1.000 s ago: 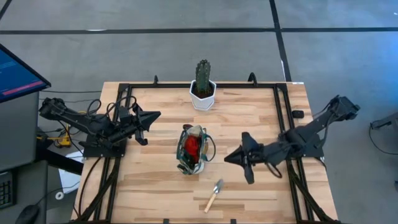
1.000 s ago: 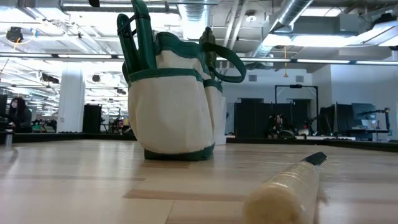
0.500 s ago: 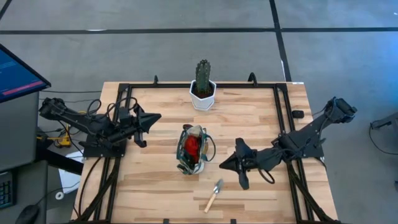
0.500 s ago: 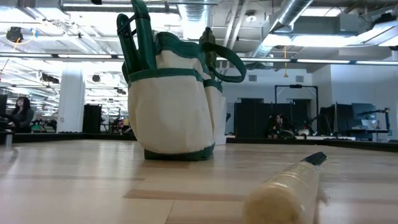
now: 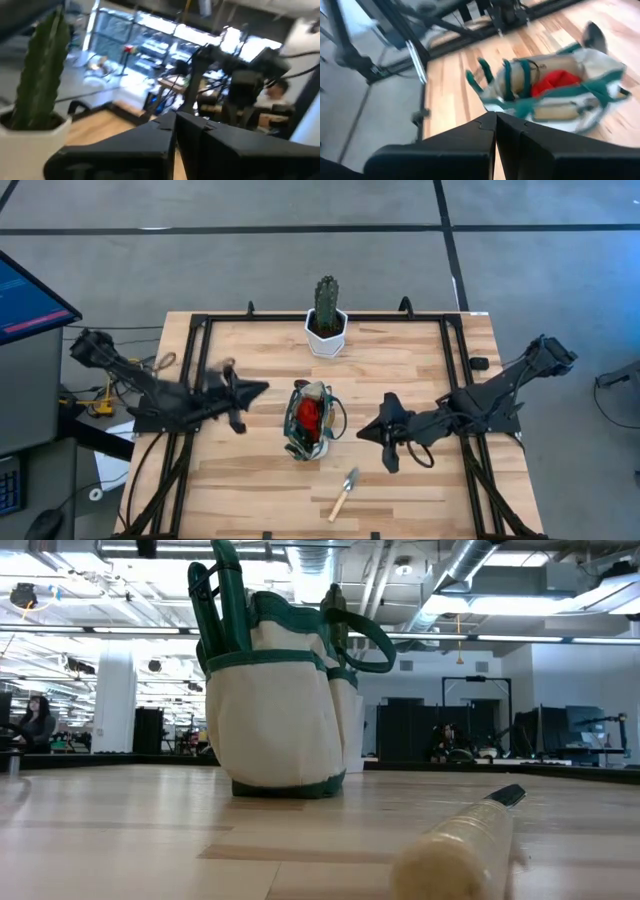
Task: Pick & Place Garden tools in Gardening bag
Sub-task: Adjust the gardening bag
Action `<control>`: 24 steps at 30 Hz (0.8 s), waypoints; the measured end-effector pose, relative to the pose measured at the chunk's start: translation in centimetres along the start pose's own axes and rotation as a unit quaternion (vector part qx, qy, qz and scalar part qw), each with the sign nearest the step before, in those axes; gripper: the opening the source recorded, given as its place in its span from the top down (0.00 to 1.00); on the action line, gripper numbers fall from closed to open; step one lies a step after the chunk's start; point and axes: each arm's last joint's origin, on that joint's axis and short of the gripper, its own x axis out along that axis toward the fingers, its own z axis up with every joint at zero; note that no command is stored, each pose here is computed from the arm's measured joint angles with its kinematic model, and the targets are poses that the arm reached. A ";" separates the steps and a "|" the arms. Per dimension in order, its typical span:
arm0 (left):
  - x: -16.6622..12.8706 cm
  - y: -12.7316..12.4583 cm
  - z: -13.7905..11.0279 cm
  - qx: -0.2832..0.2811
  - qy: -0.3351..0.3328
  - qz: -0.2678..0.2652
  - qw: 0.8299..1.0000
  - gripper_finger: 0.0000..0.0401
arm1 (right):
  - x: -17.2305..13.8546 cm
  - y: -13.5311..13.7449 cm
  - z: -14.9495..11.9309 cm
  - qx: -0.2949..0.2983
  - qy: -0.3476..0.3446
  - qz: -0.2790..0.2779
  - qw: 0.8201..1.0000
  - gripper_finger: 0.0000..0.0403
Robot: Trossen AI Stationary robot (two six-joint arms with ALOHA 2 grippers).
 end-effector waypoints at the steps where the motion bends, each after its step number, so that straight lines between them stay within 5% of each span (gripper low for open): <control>1: 0.0 -0.4 -0.7 -0.002 0.005 0.016 1.000 1.00 | -0.2 -0.1 -0.2 -0.005 0.008 -0.004 1.000 1.00; 8: 0.6 -4.3 -4.4 -0.011 0.022 0.063 0.998 1.00 | -1.4 -0.8 -0.5 -0.024 0.035 -0.023 0.999 1.00; 17: 3.3 -9.5 -5.4 -0.014 0.050 -0.016 0.999 1.00 | -3.1 -1.7 -0.3 -0.046 0.049 -0.035 0.997 1.00; 24: 3.9 -12.4 -6.7 -0.035 0.055 -0.012 0.998 1.00 | -4.1 -2.4 -0.1 -0.052 0.053 -0.042 0.996 1.00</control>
